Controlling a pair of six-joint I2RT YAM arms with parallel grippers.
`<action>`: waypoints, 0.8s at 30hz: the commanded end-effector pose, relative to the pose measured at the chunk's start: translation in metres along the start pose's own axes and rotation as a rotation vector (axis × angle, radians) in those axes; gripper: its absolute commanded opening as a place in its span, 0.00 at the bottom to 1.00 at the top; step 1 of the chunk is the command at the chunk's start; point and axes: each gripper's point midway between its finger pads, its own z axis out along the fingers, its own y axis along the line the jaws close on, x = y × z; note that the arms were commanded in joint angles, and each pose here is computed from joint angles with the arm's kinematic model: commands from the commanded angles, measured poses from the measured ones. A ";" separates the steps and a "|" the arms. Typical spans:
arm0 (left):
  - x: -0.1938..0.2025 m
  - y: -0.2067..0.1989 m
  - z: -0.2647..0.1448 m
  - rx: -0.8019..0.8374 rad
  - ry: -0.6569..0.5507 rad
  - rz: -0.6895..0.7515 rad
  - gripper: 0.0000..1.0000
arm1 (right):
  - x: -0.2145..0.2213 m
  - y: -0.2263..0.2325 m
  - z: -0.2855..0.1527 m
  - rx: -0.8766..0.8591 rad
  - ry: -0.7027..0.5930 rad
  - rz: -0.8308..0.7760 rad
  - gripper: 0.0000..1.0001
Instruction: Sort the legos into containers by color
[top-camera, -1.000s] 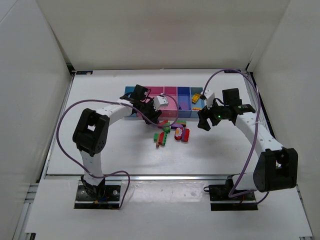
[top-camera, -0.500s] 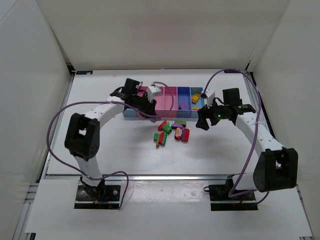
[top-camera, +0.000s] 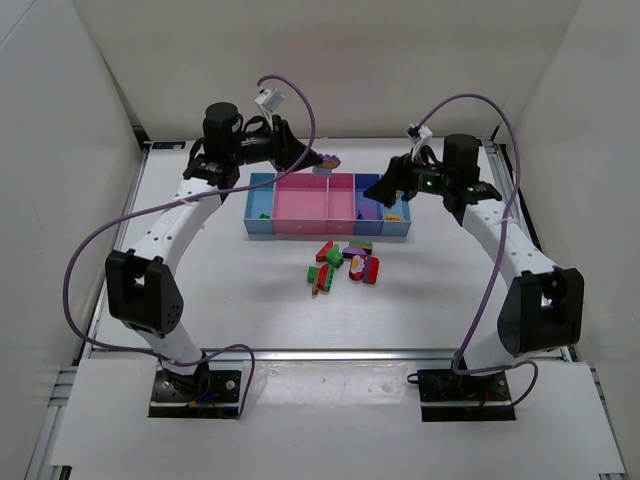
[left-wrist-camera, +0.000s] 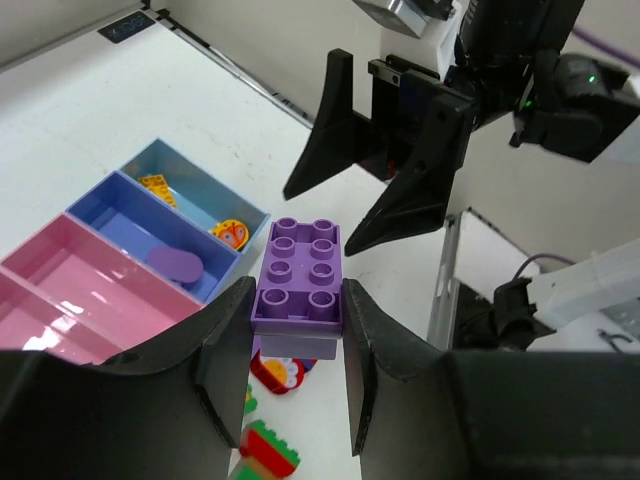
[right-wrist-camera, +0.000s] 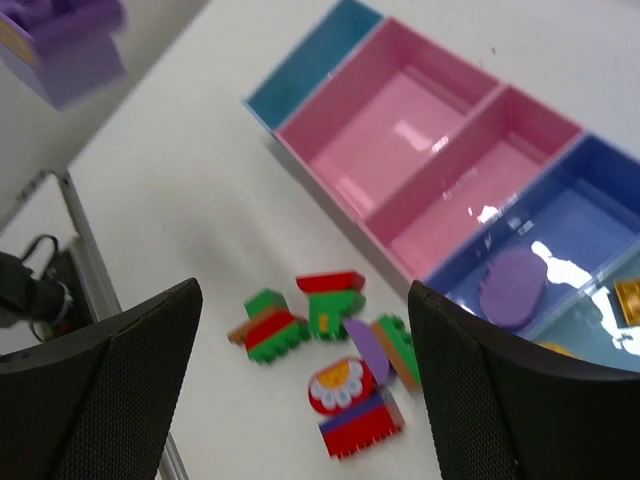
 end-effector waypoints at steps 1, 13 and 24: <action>-0.032 -0.013 0.005 0.046 -0.066 -0.031 0.10 | -0.062 0.031 0.012 -0.126 -0.161 0.006 0.87; -0.060 -0.007 0.006 0.028 -0.141 -0.158 0.10 | -0.101 0.071 0.042 -0.212 -0.251 -0.029 0.86; -0.068 -0.003 0.009 0.035 -0.159 -0.192 0.10 | -0.134 0.085 0.047 -0.248 -0.299 0.021 0.81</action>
